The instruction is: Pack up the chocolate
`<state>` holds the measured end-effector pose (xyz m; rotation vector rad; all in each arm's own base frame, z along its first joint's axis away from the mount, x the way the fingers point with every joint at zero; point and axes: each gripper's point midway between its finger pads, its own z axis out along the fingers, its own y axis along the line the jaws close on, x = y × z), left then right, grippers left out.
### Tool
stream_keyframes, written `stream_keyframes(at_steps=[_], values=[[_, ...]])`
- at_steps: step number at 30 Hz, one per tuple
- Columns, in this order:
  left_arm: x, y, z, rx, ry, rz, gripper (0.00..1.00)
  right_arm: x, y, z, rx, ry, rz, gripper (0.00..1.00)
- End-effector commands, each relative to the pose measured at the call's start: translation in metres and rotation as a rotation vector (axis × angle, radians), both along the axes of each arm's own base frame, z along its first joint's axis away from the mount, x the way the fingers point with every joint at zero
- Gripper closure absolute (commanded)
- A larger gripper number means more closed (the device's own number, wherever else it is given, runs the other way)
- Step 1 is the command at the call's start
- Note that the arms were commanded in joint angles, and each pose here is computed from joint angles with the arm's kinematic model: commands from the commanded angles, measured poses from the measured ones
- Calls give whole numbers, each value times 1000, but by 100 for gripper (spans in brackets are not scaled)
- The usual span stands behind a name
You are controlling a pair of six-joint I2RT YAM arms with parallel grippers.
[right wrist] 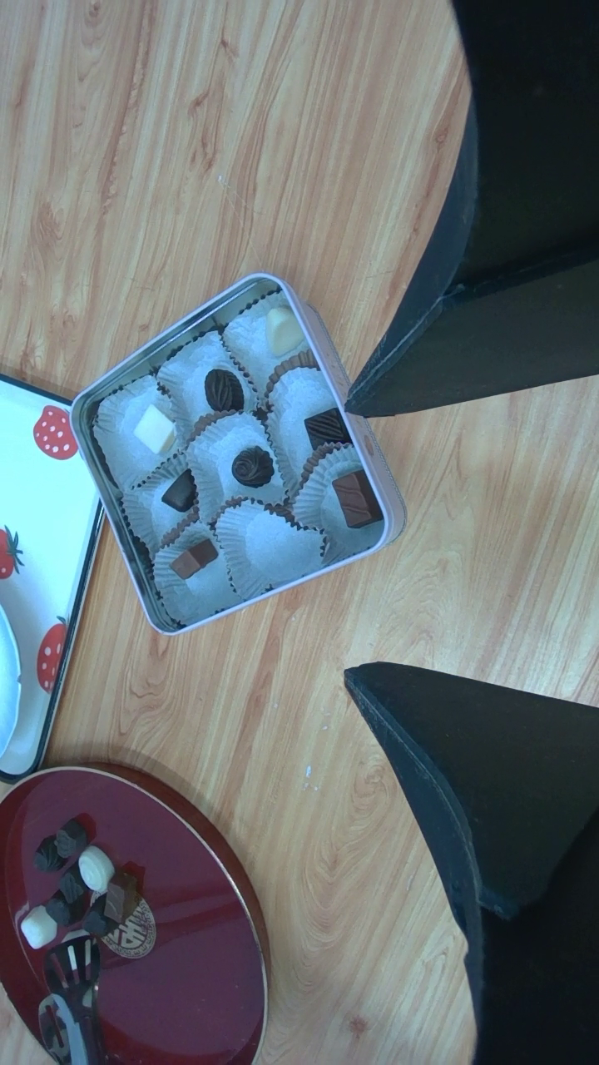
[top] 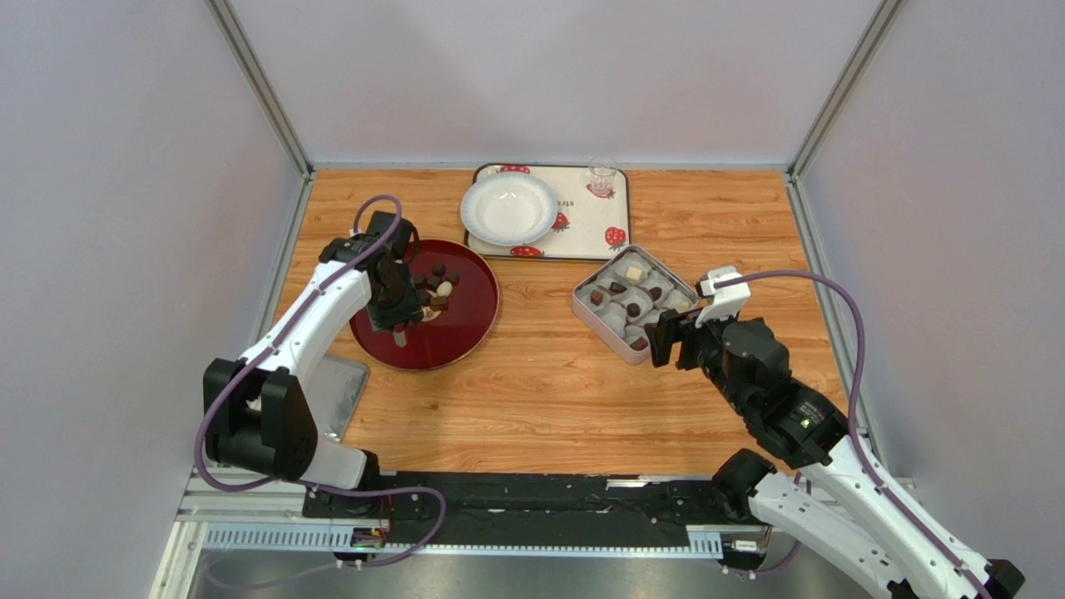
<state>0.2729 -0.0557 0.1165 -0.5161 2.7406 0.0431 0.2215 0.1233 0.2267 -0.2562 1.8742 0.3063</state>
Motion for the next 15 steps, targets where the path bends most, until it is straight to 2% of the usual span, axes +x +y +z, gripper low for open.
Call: stream_keyframes(at_steps=[1,11,15], values=[[15,5,8,9,-50,4,50,1,3,13,29,-44,11,23],[24,-2,-5,-25,-22,-2,52,1,3,13,31,-46,12,23],[18,-2,-5,-31,-9,2,59,1,3,14,34,-49,11,23]])
